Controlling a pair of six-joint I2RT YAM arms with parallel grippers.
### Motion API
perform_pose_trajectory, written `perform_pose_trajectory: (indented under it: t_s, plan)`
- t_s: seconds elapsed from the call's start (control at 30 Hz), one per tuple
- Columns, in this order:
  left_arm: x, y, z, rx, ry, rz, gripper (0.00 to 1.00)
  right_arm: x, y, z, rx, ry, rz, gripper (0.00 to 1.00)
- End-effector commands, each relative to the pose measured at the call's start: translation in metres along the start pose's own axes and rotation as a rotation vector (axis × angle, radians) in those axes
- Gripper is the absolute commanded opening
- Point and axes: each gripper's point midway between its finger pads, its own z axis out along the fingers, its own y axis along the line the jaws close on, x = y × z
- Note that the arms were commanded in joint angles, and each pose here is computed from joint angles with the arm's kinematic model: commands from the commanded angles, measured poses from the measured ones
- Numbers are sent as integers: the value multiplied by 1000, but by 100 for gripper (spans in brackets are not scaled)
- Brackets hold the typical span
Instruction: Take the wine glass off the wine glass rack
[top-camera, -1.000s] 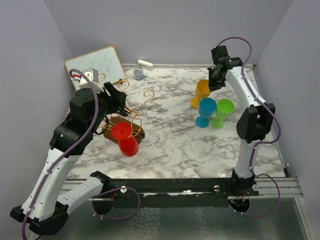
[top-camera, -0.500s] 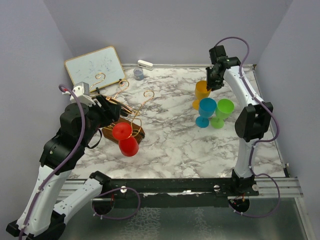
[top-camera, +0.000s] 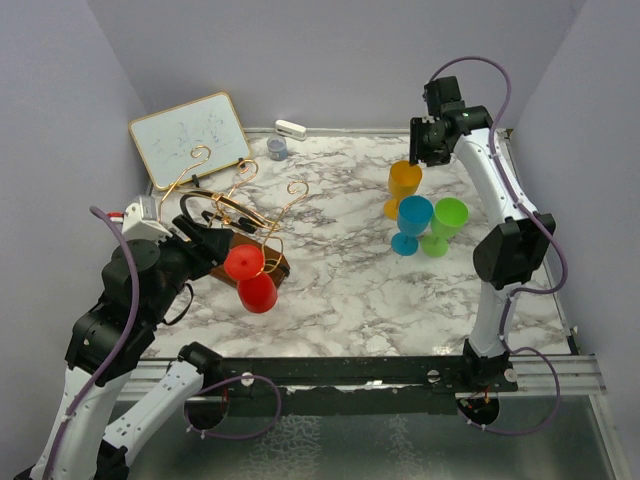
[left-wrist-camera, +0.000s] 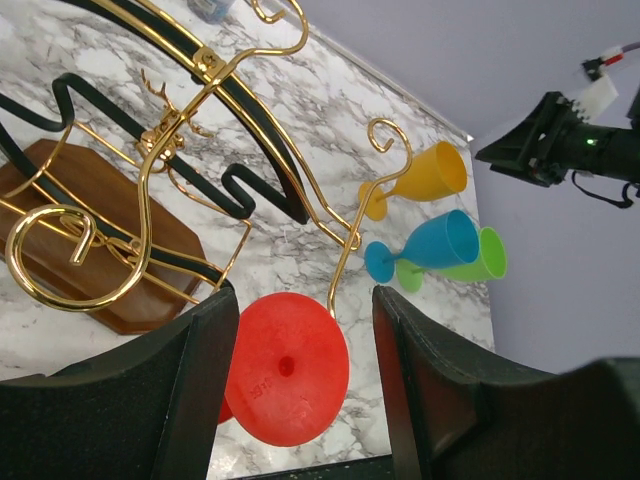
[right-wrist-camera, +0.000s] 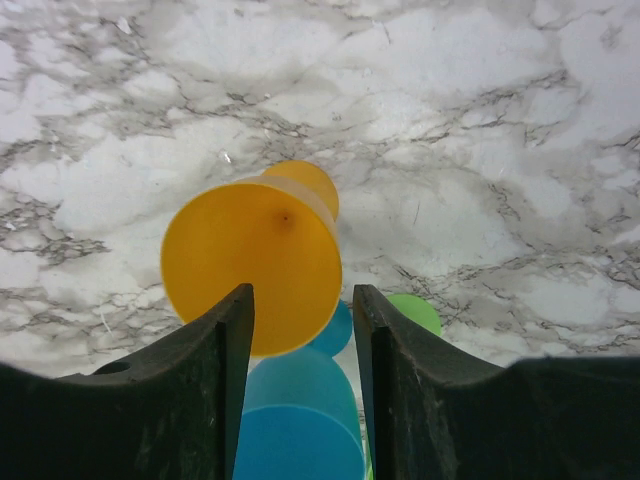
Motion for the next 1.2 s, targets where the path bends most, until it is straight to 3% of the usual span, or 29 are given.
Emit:
perform_pose_trajectory:
  t_s: [0.0, 0.23, 0.4, 1.17]
  plan:
    - [18, 7, 0, -11, 57, -56, 59, -43, 4, -65, -40, -196, -6, 47]
    - [22, 14, -10, 1, 33, -122, 59, -47, 24, -105, -185, -276, -21, 47]
    - [22, 20, -16, -6, 20, -150, 59, -43, 23, -118, -191, -319, -23, 47]
    - [52, 32, -2, 54, 22, -264, 56, -36, 25, -119, -213, -323, -42, 47]
